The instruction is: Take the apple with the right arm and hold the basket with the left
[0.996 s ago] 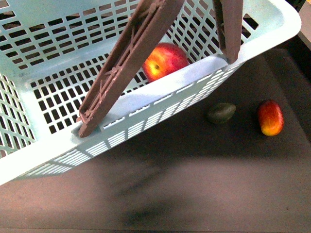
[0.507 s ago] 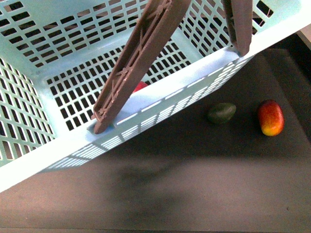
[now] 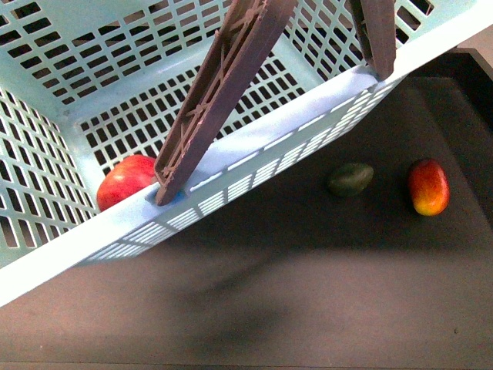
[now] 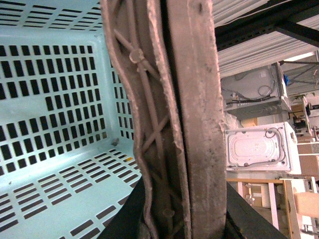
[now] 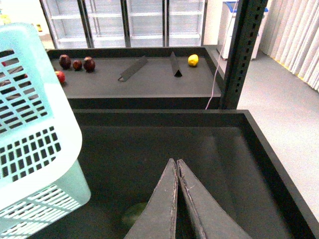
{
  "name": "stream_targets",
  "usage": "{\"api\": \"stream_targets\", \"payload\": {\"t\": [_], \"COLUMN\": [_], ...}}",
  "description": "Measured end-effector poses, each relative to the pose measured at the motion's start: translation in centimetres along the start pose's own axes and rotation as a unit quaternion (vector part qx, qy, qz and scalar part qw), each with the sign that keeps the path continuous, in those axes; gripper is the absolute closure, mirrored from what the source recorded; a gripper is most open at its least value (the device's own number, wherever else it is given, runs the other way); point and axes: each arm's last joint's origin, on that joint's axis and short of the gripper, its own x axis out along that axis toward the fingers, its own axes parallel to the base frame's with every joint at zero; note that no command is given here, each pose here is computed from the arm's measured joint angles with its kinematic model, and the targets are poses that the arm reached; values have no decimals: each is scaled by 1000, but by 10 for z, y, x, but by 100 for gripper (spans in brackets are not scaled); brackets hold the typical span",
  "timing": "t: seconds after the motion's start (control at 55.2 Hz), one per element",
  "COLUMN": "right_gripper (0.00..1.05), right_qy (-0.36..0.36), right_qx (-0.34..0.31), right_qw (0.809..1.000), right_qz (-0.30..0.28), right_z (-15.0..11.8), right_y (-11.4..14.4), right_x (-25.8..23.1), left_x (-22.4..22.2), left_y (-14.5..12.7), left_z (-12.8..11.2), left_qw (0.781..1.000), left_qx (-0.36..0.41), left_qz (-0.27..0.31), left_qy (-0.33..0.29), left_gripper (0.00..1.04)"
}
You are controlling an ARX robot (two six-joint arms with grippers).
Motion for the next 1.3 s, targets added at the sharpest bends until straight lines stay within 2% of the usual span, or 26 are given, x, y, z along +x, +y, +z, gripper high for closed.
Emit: {"api": "stream_targets", "payload": {"t": [0.217,0.29,0.688,1.304], "right_gripper": [103,103,103,103], "right_qy": [2,1,-6,-13], "right_qx": [0,0,0,0], "right_qw": [1000,1000,1000,1000], "right_qz": [12,-2,-2,-1], "right_z": [-13,-17,-31,-29], "right_y": [-10,-17,-17,-17], "right_x": [-19,-26,-48,-66], "left_x": [0,0,0,0], "left_y": [0,0,0,0], "left_z": [0,0,0,0], "left_qw": [1000,1000,1000,1000], "left_qx": [-1,-1,-1,-1], "left_qz": [1,1,1,1], "left_qy": [-2,-2,-2,-1], "left_gripper": [87,87,87,87]}}
